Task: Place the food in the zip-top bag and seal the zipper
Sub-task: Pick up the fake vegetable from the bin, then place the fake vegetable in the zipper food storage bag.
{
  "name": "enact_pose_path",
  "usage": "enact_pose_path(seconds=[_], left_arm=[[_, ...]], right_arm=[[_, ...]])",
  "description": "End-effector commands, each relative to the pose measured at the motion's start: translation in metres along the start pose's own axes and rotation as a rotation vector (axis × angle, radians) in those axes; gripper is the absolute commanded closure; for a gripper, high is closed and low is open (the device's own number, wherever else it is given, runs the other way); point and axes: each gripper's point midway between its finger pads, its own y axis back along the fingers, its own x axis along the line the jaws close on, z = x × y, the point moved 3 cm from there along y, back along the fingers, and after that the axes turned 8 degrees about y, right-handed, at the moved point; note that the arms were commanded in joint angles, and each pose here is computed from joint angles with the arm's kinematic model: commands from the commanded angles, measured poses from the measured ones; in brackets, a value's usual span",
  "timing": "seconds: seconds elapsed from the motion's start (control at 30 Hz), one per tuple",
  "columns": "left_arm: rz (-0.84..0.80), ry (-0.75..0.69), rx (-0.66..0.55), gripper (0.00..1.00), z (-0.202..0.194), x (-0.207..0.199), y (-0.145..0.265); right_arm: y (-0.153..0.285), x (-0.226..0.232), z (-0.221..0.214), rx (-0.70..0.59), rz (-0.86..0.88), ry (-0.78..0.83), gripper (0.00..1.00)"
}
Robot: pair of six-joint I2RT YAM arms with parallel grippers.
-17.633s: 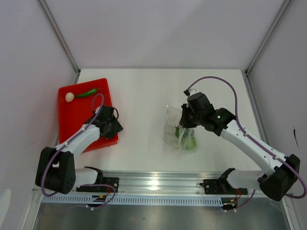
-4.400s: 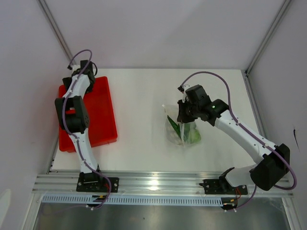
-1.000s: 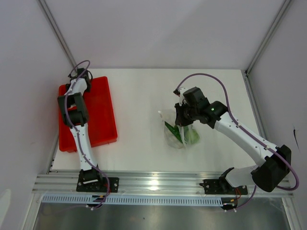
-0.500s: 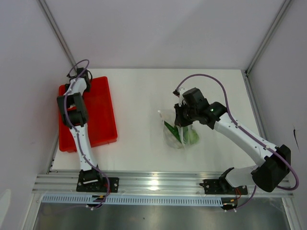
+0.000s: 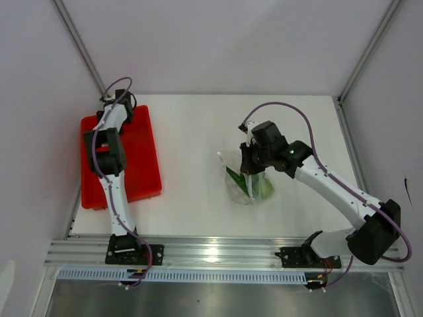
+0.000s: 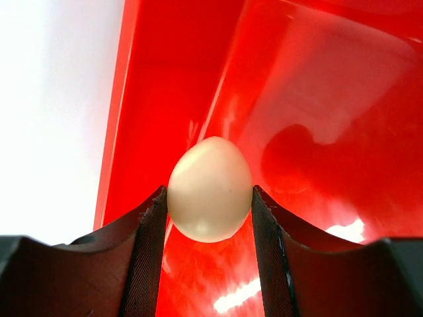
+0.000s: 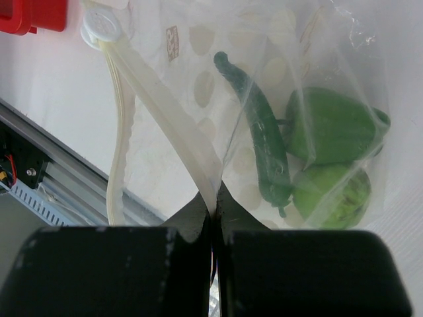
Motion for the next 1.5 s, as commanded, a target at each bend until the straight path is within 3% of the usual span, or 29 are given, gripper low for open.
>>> enact_pose_path(seconds=[0.0, 0.23, 0.27, 0.5, 0.53, 0.57, 0.73, 0.87, 0.93, 1.2, 1.47], left_arm=[[-0.014, 0.097, -0.09, 0.99, 0.026, 0.026, 0.052], [-0.197, 0.114, -0.149, 0.99, 0.022, 0.025, 0.127], [-0.277, 0.079, -0.171, 0.99, 0.013, 0.006, 0.15], [-0.779, -0.005, -0.24, 0.99, -0.022, -0.012, 0.269], [-0.83, -0.044, -0.22, 1.0, -0.042, -0.017, 0.277], [-0.915, -0.028, -0.255, 0.99, -0.041, -0.004, 0.298], [-1.396, -0.126, -0.195, 1.0, -0.092, 0.014, 0.381], [-1.614, -0.141, -0.163, 0.99, -0.136, 0.041, 0.413], [-1.803, -0.127, -0.206, 0.99, -0.141, 0.069, 0.445], [-2.125, -0.207, -0.062, 0.99, -0.211, 0.092, 0.495], [-2.189, -0.268, 0.08, 0.99, -0.245, 0.069, 0.516]], right_arm=[[0.007, 0.004, 0.018, -0.073, -0.002, -0.013, 1.0], [0.005, -0.001, 0.022, -0.075, -0.046, -0.03, 1.0], [0.004, -0.002, 0.022, -0.072, -0.051, -0.033, 1.0], [0.009, -0.007, 0.025, -0.092, -0.1, -0.061, 1.0], [0.009, -0.008, 0.025, -0.095, -0.107, -0.066, 1.0], [0.008, -0.009, 0.025, -0.092, -0.109, -0.065, 1.0], [0.01, -0.015, 0.028, -0.109, -0.155, -0.084, 1.0], [0.01, -0.01, 0.031, -0.122, -0.131, -0.113, 1.0], [0.009, -0.007, 0.031, -0.122, -0.119, -0.124, 1.0], [0.02, -0.003, 0.032, -0.18, -0.144, -0.145, 1.0], [0.028, 0.004, 0.035, -0.213, -0.107, -0.18, 1.0]])
